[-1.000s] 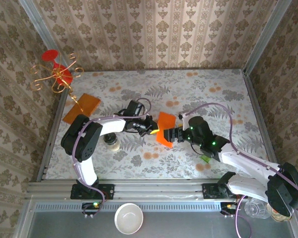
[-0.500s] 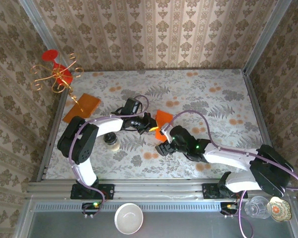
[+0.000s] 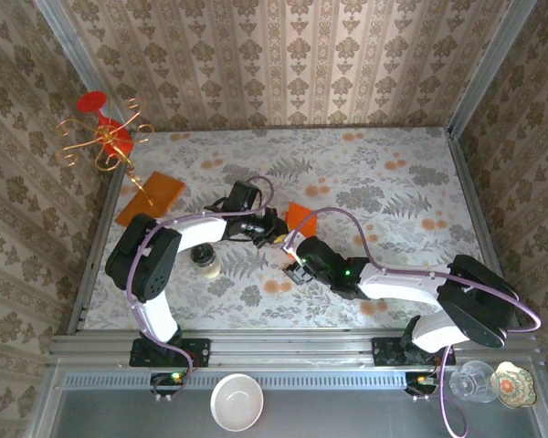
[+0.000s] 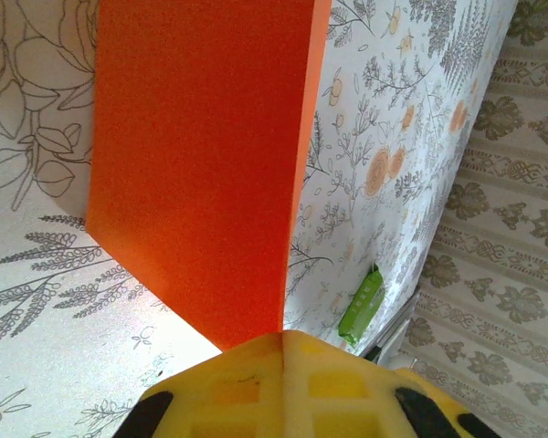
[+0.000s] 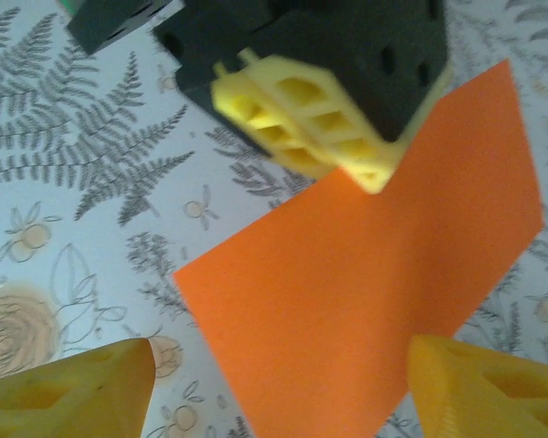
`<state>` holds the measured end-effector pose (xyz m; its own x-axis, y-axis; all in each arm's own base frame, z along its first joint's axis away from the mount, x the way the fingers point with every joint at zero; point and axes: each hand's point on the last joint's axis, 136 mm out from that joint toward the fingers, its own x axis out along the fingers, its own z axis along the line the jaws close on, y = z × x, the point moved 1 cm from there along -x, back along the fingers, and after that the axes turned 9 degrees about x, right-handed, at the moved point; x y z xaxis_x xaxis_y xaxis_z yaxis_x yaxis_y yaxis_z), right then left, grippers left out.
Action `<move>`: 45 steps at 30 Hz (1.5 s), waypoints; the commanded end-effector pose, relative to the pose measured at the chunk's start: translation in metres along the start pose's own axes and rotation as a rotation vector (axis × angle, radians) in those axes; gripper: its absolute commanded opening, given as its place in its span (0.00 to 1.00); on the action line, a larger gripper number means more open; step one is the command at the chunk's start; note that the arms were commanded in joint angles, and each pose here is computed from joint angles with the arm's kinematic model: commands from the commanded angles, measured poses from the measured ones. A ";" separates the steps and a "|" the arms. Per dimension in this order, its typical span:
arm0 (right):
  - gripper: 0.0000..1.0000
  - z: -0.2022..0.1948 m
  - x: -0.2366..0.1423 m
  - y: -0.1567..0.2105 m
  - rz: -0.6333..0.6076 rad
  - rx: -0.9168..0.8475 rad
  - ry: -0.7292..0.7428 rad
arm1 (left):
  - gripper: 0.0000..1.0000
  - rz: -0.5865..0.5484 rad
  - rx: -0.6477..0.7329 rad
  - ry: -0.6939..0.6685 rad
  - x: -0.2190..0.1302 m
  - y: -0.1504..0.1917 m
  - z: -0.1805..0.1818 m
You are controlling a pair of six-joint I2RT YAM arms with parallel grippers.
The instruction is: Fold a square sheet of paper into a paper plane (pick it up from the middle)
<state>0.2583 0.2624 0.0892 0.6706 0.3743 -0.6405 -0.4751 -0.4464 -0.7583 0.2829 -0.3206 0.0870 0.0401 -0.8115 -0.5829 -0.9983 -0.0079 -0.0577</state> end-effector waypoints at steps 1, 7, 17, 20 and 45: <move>0.69 -0.013 -0.002 -0.013 -0.065 -0.013 0.087 | 0.00 0.011 -0.022 0.002 -0.005 0.004 -0.001; 0.54 -0.016 -0.013 -0.020 -0.105 -0.012 0.082 | 0.00 0.015 -0.026 -0.005 -0.004 0.004 0.002; 0.36 -0.001 -0.008 -0.010 -0.063 -0.040 -0.002 | 0.00 0.016 -0.022 -0.001 -0.004 0.005 -0.001; 0.35 0.000 -0.002 -0.008 -0.052 -0.038 -0.003 | 0.00 0.017 -0.021 -0.002 -0.005 0.005 -0.001; 0.00 0.023 -0.019 0.010 0.001 0.184 -0.341 | 0.35 -0.096 0.028 -0.053 -0.049 -0.014 -0.001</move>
<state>0.2366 0.2675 0.0902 0.5090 0.5822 -0.6340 -0.5407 -0.3569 -0.7618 0.2966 -0.2804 0.1073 0.1352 -0.7817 -0.6088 -0.9908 -0.1015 -0.0897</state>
